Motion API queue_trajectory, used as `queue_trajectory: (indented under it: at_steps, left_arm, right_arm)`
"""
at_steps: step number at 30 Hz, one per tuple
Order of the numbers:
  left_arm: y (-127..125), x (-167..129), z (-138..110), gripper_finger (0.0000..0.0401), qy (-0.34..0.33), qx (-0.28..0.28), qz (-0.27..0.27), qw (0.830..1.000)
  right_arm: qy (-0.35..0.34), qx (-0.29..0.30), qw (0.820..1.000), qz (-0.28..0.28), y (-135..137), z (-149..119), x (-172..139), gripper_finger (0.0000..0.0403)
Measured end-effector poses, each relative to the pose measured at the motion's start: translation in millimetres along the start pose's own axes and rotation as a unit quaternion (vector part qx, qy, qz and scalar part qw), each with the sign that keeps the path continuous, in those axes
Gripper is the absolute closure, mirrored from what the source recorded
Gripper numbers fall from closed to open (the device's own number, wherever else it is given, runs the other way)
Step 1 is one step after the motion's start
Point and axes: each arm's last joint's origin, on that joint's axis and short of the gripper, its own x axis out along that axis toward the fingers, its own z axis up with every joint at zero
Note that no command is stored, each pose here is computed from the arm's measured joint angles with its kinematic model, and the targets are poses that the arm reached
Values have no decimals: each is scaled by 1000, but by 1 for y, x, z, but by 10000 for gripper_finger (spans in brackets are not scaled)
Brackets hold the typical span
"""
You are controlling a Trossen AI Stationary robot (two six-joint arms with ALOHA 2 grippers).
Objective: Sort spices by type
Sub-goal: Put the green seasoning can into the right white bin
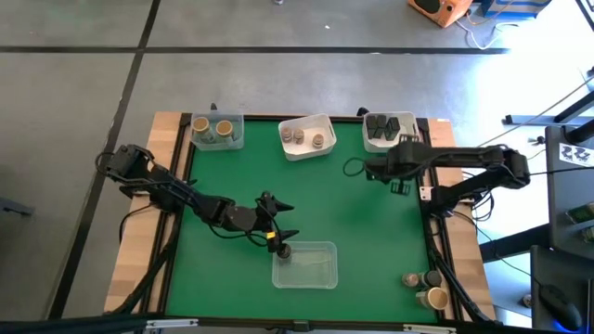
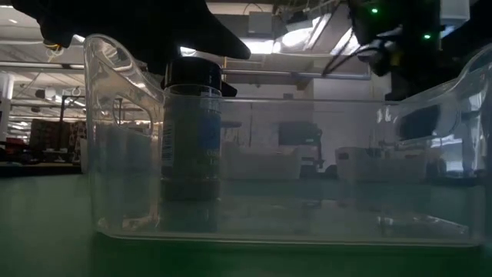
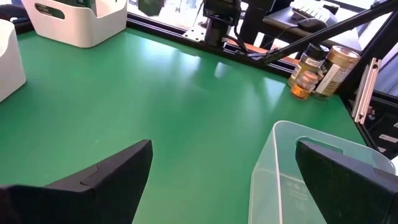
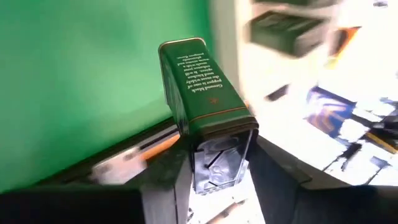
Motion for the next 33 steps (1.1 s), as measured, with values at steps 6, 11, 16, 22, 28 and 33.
queue_trajectory:
  at_steps: [6, 11, 16, 22, 28, 33]
  left_arm:
    - [0, 0, 0, 22, 0, -1, 0, 1000]
    - [0, 0, 0, 22, -1, -2, 0, 1000]
    - [0, 0, 0, 22, -1, -2, 0, 1000]
    - [0, 0, 0, 22, -1, -2, -1, 1000]
    - [0, 0, 0, 22, -2, 0, -1, 1000]
    - [0, 0, 0, 22, -2, 1, -1, 1000]
  right_arm:
    - [-26, 40, 999, -26, -34, 10, 3, 270]
    - [-43, 50, 997, -37, -54, 23, 18, 269]
    - [-40, 65, 996, -43, -71, 39, 38, 267]
    - [-6, 73, 997, -34, -84, 50, 63, 266]
    - [-25, 64, 998, 6, -88, 64, 79, 265]
    - [-20, 47, 999, 18, -85, 73, 89, 265]
